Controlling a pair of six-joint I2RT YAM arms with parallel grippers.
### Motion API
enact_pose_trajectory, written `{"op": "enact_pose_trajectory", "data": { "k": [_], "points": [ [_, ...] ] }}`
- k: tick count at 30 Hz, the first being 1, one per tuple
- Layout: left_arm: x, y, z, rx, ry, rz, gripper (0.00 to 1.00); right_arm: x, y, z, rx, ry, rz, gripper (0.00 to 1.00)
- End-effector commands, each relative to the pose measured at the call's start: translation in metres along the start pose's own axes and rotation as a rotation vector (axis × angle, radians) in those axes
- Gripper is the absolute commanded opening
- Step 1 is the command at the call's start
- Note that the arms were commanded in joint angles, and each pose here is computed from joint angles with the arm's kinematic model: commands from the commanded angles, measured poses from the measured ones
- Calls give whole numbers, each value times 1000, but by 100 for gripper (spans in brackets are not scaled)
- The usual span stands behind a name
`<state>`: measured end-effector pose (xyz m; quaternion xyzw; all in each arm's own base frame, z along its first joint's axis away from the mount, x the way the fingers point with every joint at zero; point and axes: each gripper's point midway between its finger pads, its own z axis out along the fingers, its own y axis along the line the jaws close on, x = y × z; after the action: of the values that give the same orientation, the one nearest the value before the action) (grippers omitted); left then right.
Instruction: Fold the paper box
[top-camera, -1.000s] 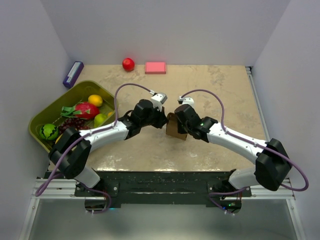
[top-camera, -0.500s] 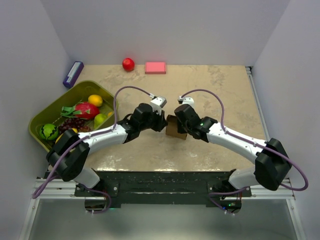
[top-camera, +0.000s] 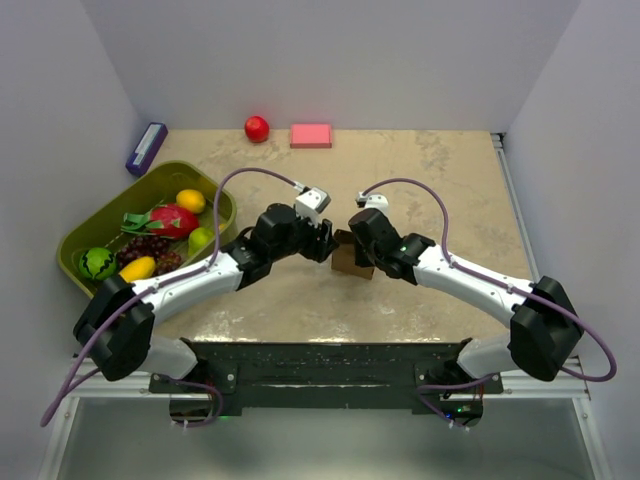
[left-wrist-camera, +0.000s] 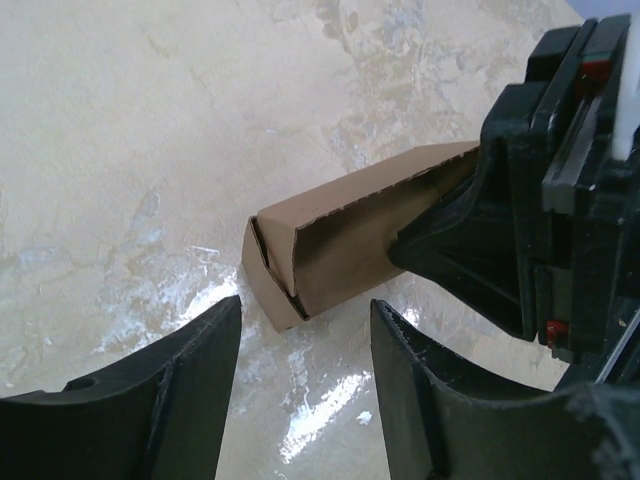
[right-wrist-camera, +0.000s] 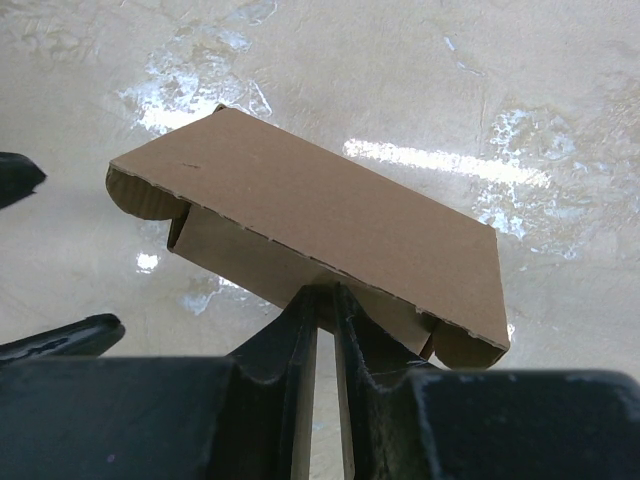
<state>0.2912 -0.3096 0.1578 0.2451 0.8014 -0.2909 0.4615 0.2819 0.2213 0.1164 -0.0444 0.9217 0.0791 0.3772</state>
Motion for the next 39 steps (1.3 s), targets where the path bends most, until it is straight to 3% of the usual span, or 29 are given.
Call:
{"op": "enact_pose_trajectory", "data": {
  "k": [1,14,33,37,39],
  "points": [
    [-43,-4,-3,-7,-126,62,57,36,-17,7,63,111,-37,15],
    [-53,-1,13,-18,-163,64,38,37,-17,9,68,120,-47,15],
    [-44,-1,30,-5,-135,58,23,38,-15,14,68,134,-63,14],
    [-39,-1,34,5,-122,65,1,39,-16,15,70,137,-64,14],
    [-36,0,35,1,-112,69,0,40,-15,15,67,139,-66,14]
  ]
}}
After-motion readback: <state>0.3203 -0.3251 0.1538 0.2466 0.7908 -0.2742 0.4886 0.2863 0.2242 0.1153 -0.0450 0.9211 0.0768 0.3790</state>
